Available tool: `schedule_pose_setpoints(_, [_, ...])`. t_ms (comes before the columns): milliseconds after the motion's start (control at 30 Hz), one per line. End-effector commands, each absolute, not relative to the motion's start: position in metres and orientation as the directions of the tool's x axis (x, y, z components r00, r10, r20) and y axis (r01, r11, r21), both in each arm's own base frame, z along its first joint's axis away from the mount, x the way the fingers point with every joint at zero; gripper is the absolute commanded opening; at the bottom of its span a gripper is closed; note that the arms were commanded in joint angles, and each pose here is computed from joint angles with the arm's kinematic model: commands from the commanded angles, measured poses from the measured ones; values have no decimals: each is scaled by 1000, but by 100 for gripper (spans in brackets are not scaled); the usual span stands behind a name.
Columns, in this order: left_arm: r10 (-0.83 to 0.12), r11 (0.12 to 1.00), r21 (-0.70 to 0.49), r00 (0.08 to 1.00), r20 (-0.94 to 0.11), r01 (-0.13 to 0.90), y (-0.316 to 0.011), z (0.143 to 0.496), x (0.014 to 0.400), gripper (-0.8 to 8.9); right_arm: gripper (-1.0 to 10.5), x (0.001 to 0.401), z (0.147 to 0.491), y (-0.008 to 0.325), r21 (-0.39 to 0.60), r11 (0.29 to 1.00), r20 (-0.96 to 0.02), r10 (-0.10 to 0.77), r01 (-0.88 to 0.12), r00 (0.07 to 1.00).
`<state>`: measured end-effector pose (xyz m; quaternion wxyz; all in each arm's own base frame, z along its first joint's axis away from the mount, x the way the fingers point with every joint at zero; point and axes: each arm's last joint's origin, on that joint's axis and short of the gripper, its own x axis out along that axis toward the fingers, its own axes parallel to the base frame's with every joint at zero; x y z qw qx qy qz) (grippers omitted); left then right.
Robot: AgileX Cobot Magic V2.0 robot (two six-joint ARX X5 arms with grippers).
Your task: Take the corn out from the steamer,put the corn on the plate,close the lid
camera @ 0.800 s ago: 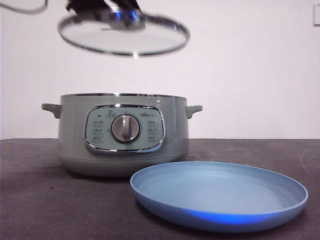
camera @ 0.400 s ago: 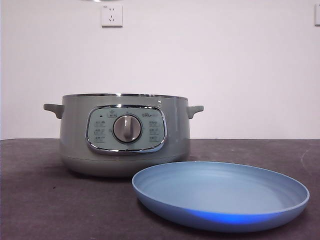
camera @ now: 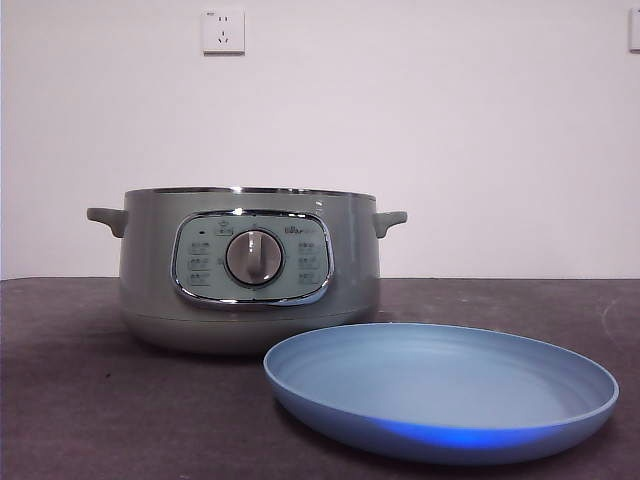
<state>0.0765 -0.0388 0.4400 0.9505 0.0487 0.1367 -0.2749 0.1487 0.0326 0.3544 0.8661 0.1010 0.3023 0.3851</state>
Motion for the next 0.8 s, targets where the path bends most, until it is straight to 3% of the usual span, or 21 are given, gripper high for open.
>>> schedule_pose_setpoints(33, [-519,843,46,834,-189,535,-29,450,55,-6,566,156,353,34,408,680,-449,731,-609,514])
schedule_pose_setpoints(433, [-498,854,41,836,-230,519,-7,431,8,-6,566,203,346,75,430,641,-406,766,-636,498])
schedule_pose_setpoints(600, [-533,832,29,812,-239,554,-5,421,1,-6,566,220,334,120,417,634,-407,771,-652,489])
schedule_pose_setpoints(800, [-546,821,34,800,-248,570,-5,419,0,-6,565,242,327,179,371,675,-467,729,-637,501])
